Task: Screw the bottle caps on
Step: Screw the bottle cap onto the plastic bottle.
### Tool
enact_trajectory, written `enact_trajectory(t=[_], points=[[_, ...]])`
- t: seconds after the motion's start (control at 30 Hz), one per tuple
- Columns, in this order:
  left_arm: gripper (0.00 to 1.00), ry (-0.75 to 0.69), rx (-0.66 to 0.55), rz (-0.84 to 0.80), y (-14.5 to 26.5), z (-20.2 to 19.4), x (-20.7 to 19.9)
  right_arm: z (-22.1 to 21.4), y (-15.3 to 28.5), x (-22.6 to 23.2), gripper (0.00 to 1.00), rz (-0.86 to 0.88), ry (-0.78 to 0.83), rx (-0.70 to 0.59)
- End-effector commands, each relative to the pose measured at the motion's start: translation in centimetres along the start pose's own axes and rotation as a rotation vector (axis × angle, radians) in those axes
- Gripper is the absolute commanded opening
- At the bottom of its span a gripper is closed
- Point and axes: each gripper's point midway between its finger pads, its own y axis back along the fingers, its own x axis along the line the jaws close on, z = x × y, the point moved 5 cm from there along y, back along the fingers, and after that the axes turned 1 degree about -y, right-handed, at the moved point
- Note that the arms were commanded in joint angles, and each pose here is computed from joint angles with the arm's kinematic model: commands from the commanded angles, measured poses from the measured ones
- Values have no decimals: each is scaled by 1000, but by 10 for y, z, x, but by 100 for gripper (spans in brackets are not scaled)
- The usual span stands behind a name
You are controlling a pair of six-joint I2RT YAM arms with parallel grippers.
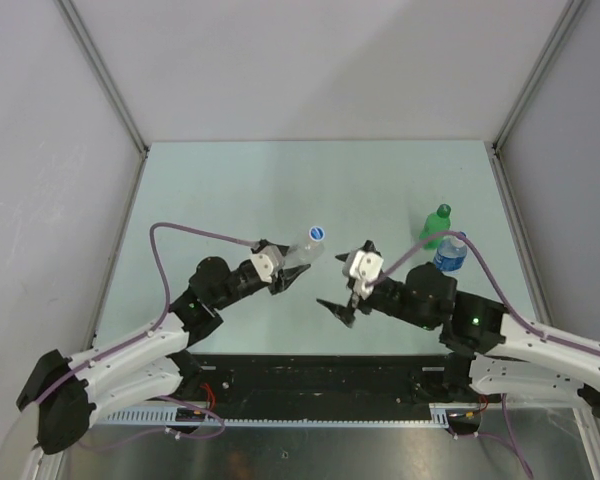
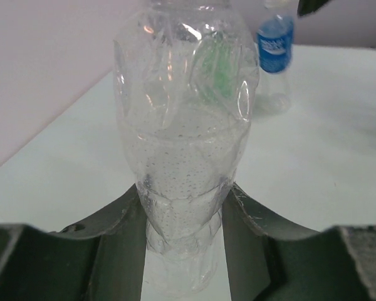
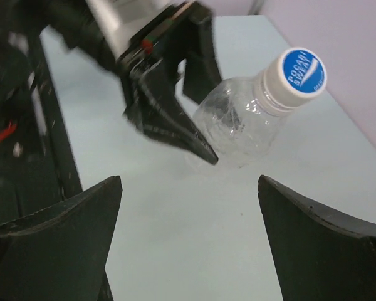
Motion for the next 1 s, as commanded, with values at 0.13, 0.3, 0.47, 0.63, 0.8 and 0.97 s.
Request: enact_trajectory(t=[0.13, 0.3, 0.47, 0.63, 0.8, 0.97], points=[[0, -183, 36, -484, 27, -18, -38, -22, 51, 14, 91, 320, 371, 34], [0, -173, 109, -591, 27, -30, -44, -12, 51, 16, 86, 384, 405, -45], [0, -154, 121, -627, 23, -32, -46, -15, 41, 9, 81, 377, 407, -34], [0, -155, 112, -644, 23, -31, -48, -19, 33, 9, 74, 414, 402, -29], [0, -146, 115, -652, 21, -32, -48, -15, 29, 10, 71, 440, 399, -64], [0, -137, 116, -660, 19, -31, -48, -13, 24, 13, 67, 456, 372, -78]])
